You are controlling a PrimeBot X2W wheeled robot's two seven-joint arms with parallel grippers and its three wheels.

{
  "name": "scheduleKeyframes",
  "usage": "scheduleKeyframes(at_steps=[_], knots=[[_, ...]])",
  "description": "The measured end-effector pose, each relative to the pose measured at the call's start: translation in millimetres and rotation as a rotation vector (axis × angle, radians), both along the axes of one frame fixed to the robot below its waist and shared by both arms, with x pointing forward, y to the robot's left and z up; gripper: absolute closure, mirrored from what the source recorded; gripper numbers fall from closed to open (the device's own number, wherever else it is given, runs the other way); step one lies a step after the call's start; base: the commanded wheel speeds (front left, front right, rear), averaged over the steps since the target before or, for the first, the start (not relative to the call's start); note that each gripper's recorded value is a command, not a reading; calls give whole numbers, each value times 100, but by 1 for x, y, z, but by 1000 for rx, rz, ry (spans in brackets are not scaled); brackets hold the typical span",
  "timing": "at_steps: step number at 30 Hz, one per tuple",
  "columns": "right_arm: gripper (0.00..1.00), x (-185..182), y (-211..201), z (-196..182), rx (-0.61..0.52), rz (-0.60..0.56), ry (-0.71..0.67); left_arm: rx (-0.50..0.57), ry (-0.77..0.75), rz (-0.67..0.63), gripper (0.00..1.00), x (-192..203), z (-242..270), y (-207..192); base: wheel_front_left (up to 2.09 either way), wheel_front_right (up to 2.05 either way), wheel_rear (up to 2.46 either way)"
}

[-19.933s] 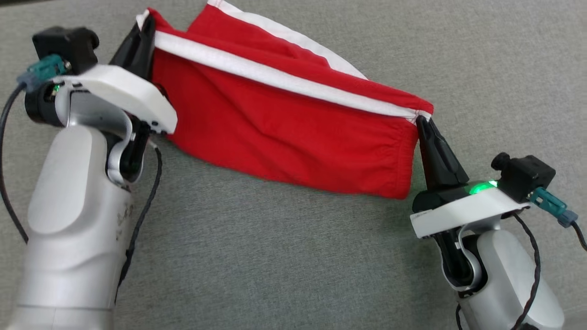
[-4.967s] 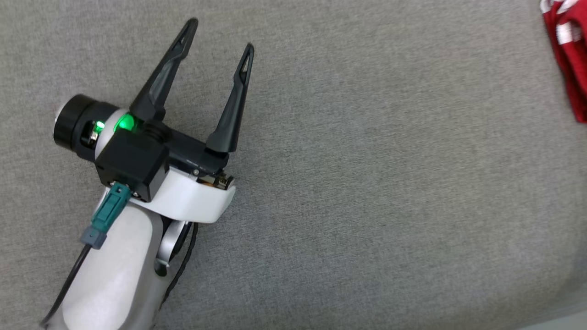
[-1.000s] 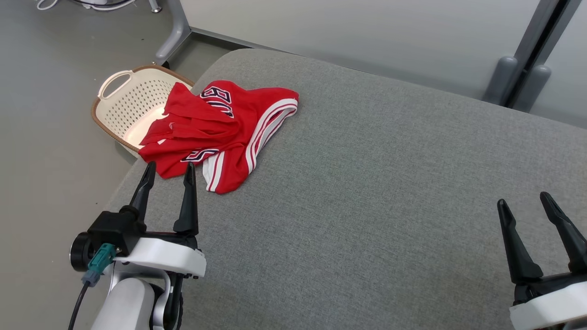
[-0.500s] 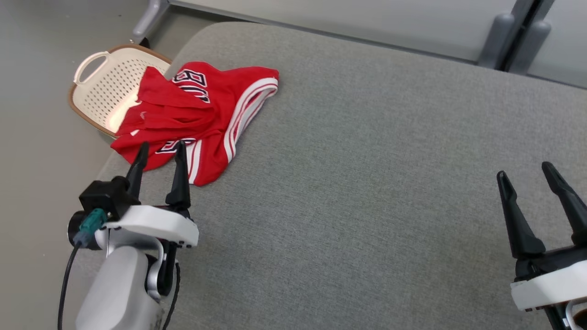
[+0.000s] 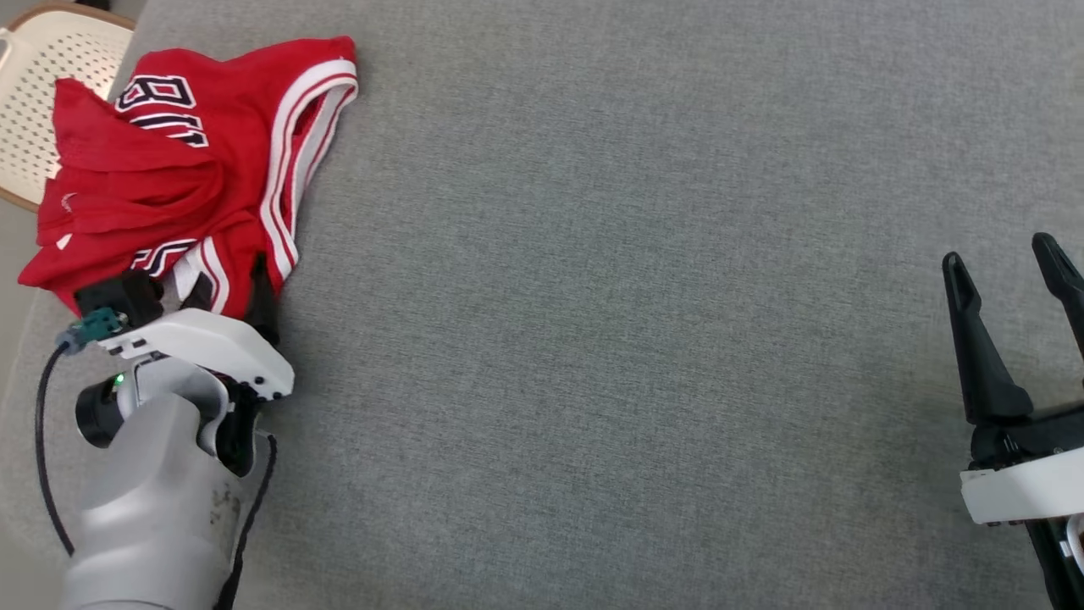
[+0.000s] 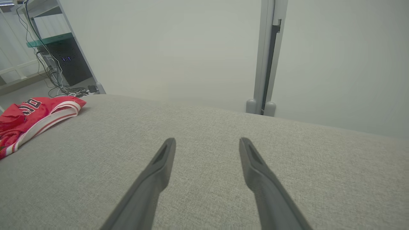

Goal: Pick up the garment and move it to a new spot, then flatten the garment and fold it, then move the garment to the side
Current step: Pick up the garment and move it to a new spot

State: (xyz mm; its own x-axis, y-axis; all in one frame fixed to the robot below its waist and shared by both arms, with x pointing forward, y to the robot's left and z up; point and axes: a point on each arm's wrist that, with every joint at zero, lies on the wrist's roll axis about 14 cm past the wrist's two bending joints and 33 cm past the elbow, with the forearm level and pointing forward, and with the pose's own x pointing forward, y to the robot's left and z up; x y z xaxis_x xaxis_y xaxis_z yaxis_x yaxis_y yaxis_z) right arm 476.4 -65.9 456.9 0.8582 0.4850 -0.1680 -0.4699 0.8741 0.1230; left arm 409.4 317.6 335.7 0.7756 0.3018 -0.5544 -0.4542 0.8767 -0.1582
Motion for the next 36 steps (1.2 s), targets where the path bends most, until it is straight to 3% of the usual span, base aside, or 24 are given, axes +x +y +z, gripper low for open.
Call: scheduleKeyframes(at_steps=[1, 2, 3, 10, 14, 20, 26, 36], knots=[[0, 1, -3, -2, -1, -9, 4, -5, 7, 1, 0, 4, -3, -1, 0, 0, 0], [0, 1, -6, -6, -3, -15, 12, -7, 9, 3, 25, 6, -5, 0, 0, 0, 0], [0, 1, -7, -7, -3, -22, 14, -6, 5, 4, 100, 8, -5, 1, 0, 0, 0], [0, 2, -11, 5, 13, -44, -28, 40, -57, -2, 100, 13, 11, 7, 0, 0, 0], [0, -3, -12, 19, 29, -59, -59, 125, -213, 7, 100, 25, 57, 21, 0, 0, 0], [0, -20, -13, 39, 43, -70, -96, 211, -386, -9, 100, 8, 109, 13, 0, 0, 0], [0, -42, -17, 57, 49, -81, -126, 268, -500, -65, 100, -20, 144, -15, 0, 0, 0], [0, -70, -46, 70, 55, -174, -148, 208, -585, -265, 100, -25, 185, -98, 0, 0, 0]])
